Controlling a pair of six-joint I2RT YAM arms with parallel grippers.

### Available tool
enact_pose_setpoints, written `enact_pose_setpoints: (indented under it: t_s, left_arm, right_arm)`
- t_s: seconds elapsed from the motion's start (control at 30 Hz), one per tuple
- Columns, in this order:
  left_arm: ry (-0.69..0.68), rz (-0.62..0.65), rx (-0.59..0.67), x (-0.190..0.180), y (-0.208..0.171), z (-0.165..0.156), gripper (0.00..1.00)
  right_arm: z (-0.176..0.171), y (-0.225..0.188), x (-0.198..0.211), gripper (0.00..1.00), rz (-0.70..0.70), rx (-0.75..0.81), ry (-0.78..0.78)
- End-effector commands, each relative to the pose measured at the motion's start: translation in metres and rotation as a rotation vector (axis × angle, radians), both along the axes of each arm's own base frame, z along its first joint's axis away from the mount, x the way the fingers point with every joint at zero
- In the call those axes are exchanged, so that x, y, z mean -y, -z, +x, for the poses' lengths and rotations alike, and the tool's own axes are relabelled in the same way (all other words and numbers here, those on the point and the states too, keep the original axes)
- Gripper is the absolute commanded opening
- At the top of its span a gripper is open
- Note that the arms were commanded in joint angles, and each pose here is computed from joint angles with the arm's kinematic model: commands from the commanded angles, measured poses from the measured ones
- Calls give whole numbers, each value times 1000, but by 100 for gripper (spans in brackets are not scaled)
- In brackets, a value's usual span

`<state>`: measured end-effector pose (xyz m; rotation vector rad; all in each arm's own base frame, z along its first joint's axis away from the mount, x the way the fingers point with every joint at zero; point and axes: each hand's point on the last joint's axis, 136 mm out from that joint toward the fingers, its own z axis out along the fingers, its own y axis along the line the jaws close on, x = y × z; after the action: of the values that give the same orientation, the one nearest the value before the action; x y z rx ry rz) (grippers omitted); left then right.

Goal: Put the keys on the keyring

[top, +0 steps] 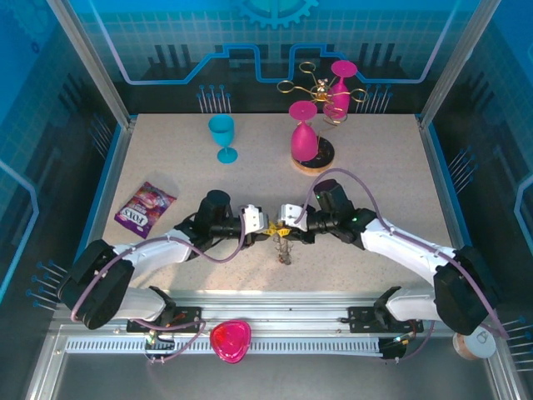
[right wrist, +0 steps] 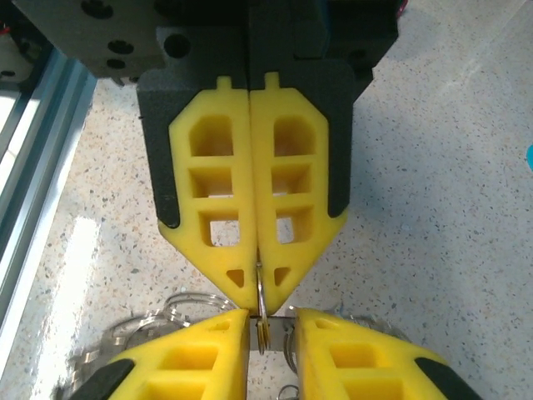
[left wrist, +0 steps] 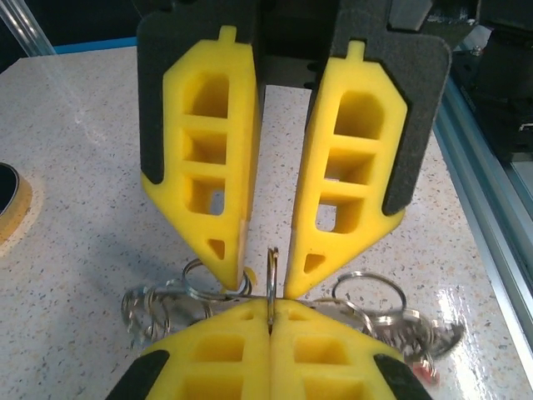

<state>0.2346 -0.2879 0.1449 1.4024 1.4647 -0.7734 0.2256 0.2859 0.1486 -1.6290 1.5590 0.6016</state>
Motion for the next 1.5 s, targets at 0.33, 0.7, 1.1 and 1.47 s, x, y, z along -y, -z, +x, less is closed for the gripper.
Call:
enact_pose_setpoints:
  t_s: [0.33,0.7,1.1,1.47]
  left_arm:
    - [104,-13,41,11,-23,-13,0]
    - [-123,-15,103,-12,-24,10,41]
    - [-947,32,-203,-112,-9,60,42]
    - [-1328,313,-715,-156,53,21,46]
  right_arm:
    - [-10,8,-14,0,-35,-5,-79]
    - [11,-3,1,0,74,-8,204]
    - [-2,-5,13,0,72,-163,249]
    - [9,-6,15,0,66,-150,299]
